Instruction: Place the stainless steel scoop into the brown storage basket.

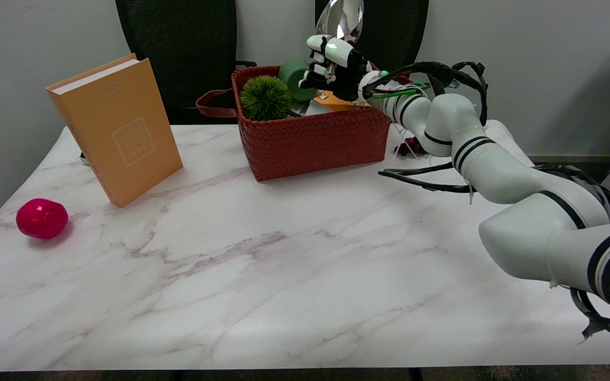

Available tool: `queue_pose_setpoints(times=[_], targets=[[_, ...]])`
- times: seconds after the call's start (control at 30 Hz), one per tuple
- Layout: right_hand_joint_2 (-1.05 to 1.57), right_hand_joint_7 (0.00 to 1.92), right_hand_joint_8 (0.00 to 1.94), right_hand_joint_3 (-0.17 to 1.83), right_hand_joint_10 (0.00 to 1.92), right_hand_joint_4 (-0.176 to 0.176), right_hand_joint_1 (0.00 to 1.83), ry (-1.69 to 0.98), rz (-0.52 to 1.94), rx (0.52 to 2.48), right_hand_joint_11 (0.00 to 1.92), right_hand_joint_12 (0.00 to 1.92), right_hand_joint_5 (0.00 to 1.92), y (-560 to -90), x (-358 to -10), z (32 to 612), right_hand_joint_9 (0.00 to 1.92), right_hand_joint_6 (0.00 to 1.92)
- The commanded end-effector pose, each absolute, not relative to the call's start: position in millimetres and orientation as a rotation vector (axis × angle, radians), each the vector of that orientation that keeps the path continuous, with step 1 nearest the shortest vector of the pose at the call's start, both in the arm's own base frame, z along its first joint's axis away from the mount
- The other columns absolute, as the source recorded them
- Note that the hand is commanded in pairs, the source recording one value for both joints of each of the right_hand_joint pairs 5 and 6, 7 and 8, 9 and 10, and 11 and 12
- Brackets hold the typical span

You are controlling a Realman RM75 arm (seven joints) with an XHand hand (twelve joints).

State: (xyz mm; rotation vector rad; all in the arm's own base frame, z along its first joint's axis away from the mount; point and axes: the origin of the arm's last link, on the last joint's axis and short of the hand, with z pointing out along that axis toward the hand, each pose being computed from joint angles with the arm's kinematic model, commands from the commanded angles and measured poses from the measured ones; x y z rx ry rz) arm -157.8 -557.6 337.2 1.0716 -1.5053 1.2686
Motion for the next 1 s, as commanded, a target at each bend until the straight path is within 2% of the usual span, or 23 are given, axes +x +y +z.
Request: queue_pose_setpoints(times=[0.03, 0.1, 0.5, 0.6, 0.7, 0.77, 1.0], targets=[[1.06, 1.75, 1.75, 0.46, 1.27, 0.0, 0.94, -1.496, 1.283, 1.08, 1.15, 1.15, 1.77, -551.7, -158.3, 345.5, 1.27, 1.77], [0.95, 1.76, 1.76, 0.5, 1.27, 0.0, 0.93, -1.496, 1.287, 1.077, 1.16, 1.16, 1.76, -550.3, -158.8, 347.6, 1.27, 1.76], [0.72, 1.79, 1.79, 0.34, 1.3, 0.0, 0.84, -1.491, 1.293, 1.075, 1.21, 1.21, 1.8, -545.5, -161.1, 354.5, 1.3, 1.8], [0.67, 1.79, 1.79, 0.2, 1.31, 0.0, 0.79, -1.49, 1.292, 1.073, 1.22, 1.22, 1.81, -545.1, -161.8, 355.2, 1.31, 1.81], [0.66, 1.8, 1.8, -0.08, 1.32, 0.0, 0.69, -1.489, 1.291, 1.071, 1.24, 1.24, 1.81, -544.7, -162.8, 356.0, 1.32, 1.81], [0.66, 1.81, 1.81, -0.17, 1.33, 0.0, 0.64, -1.489, 1.29, 1.07, 1.25, 1.25, 1.81, -544.5, -163.2, 356.0, 1.33, 1.81], [0.71, 1.82, 1.82, -0.17, 1.34, 0.0, 0.53, -1.489, 1.286, 1.066, 1.29, 1.29, 1.79, -543.2, -166.3, 356.7, 1.34, 1.79]])
